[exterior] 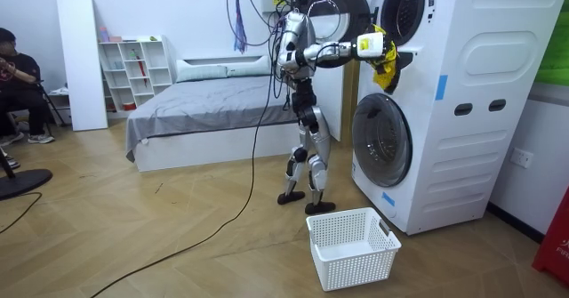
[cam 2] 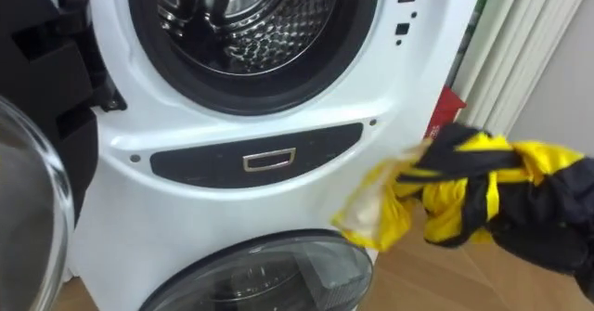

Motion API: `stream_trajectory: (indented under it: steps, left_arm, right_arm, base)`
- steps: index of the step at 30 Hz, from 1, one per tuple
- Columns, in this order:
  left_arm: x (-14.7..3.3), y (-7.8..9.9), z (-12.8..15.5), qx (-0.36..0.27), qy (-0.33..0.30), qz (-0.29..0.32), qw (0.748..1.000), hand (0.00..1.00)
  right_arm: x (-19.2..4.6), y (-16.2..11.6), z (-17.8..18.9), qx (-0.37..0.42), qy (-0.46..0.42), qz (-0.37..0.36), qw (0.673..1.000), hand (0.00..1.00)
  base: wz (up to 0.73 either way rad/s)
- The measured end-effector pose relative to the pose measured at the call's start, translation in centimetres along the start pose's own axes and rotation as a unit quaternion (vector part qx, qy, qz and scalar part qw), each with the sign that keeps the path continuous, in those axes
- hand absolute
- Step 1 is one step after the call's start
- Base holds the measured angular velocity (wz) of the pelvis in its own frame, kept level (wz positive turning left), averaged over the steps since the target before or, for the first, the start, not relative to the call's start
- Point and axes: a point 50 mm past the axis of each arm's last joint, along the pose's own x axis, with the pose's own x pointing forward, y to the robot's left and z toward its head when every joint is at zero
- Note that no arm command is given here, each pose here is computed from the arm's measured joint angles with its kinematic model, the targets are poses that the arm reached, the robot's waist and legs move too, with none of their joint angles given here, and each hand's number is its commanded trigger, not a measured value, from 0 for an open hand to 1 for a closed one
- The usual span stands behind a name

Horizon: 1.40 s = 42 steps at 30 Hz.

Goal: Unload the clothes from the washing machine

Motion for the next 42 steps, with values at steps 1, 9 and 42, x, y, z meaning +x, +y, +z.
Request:
stream_trajectory:
  steps: [1,9,42]
  left_arm:
    - [0.0,0.1,0.0,0.005,0.002,0.001,1.0,0.0]
    - [0.2,0.4,1.4,0.021,-0.007,0.002,1.0,0.0]
    - [-0.3,-6.0,10.1,0.075,-0.144,-0.102,0.981,0.0]
  right_arm:
    - [0.0,-0.1,-0.4,-0.006,0.009,-0.005,1.0,1.0]
    - [-0.3,-0.7,-2.8,-0.011,0.068,-0.033,0.997,1.0]
    - [5.5,4.4,-12.1,-0.025,0.223,-0.14,0.964,1.0]
  base:
    - [-0.08]
    - [-0.22]
    - [0.01]
